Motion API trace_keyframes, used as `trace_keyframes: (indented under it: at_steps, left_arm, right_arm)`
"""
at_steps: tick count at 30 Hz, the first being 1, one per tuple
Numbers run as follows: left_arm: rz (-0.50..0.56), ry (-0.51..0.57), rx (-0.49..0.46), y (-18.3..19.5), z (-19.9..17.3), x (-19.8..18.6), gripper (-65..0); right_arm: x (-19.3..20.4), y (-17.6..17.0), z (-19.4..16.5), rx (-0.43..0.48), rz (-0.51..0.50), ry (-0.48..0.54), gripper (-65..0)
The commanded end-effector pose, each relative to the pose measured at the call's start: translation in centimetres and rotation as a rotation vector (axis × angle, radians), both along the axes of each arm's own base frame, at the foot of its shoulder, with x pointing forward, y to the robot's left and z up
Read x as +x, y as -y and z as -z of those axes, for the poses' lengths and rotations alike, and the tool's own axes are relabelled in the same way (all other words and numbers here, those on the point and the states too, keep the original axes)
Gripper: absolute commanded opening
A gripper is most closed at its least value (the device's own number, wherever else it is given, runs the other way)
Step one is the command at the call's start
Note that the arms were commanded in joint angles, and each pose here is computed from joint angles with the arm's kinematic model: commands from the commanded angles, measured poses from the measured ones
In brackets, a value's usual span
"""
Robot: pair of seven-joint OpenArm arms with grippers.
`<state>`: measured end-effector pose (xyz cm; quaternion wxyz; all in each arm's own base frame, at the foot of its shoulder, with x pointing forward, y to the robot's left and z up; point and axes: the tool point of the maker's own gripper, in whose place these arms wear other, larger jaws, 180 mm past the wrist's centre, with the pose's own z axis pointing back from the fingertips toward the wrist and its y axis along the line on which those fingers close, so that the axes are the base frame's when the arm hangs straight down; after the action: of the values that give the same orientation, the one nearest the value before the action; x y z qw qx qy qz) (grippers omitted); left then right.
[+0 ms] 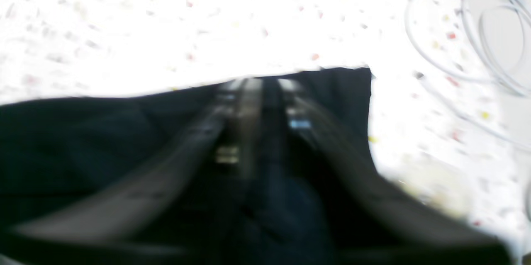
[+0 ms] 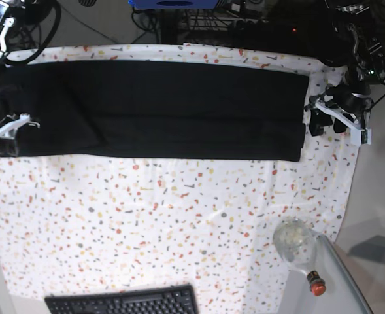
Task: Layout the t-shirt on the table in an organized manner, then fold the t-shirt properly
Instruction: 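Grasp both ends of the strip and pull it taut with both grippers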
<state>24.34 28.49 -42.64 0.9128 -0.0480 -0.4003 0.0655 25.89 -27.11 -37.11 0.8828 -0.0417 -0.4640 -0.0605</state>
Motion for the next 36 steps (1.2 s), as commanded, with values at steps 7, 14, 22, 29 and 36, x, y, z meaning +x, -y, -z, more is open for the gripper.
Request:
trace_keyframes:
  at_steps: [7, 14, 22, 29, 36]
  left_arm:
    - [0.112, -0.015, -0.139, 2.5, 2.7, 0.4, -7.2]
    - [0.08, -0.055, -0.216, 3.2, 5.0, 1.1, -7.2]
    - [0.069, -0.092, -0.254, 4.4, 6.4, 0.4, -45.4]
    - [0.058, -0.082, -0.167, -0.2, 4.9, 0.8, -65.0]
    - [0.007, 0.01, 0.0, -3.9, -0.1, 0.3, -65.0]
  right_arm:
    - [0.0, 0.3, -0.9, -0.016, -0.008, 0.03, -30.3]
    - [-0.6, 0.4, -0.4, -0.019, -0.007, 0.013, -30.3]
    - [-0.7, 0.4, -0.3, -0.016, -0.006, 0.009, -30.3]
    - [-1.1, 0.4, 0.0, -0.015, -0.006, -0.003, -30.3]
    - [-1.2, 0.4, 0.1, -0.016, -0.006, -0.006, -30.3]
